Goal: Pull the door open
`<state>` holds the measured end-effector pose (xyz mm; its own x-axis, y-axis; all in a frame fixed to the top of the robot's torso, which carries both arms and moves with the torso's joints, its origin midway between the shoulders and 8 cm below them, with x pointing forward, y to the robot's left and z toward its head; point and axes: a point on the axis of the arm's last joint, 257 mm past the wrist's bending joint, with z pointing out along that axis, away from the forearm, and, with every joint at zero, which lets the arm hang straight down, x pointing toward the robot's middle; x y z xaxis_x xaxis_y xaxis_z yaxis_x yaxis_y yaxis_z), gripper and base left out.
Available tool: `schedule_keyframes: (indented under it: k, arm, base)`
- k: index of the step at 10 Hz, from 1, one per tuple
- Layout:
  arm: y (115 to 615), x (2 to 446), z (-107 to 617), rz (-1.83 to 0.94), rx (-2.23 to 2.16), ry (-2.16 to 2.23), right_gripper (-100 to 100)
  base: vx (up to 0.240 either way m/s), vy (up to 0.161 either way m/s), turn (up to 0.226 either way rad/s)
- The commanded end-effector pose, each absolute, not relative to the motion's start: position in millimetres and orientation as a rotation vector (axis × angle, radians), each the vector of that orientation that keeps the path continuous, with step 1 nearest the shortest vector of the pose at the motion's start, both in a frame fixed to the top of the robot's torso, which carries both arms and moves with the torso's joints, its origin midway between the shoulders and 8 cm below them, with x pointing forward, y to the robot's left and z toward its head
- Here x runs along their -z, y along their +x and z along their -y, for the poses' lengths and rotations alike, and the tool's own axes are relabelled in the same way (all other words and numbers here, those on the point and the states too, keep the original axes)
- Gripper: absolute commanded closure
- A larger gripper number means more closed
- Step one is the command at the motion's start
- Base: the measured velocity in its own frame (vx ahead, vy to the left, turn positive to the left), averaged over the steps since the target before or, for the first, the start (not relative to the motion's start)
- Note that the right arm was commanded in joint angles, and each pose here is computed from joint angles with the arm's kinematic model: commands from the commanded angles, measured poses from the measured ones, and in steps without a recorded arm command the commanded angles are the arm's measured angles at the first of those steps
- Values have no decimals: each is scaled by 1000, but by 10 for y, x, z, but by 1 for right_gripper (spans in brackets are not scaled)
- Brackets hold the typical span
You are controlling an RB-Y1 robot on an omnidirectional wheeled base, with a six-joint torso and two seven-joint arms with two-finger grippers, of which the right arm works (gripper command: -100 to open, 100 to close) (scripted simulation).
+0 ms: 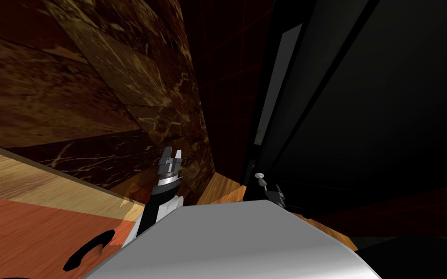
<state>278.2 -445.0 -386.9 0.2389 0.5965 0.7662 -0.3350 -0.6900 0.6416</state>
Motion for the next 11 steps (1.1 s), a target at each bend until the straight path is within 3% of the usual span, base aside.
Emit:
schedule_keyframes:
  k: [1,11]
  arm:
    - [2908,3820,4253,-237,-1607,1759,-100]
    - [2867,3841,4151,-57,-1734,1838,-100]
  base:
    - [-19,-1,-2]
    - [-31,-4,35]
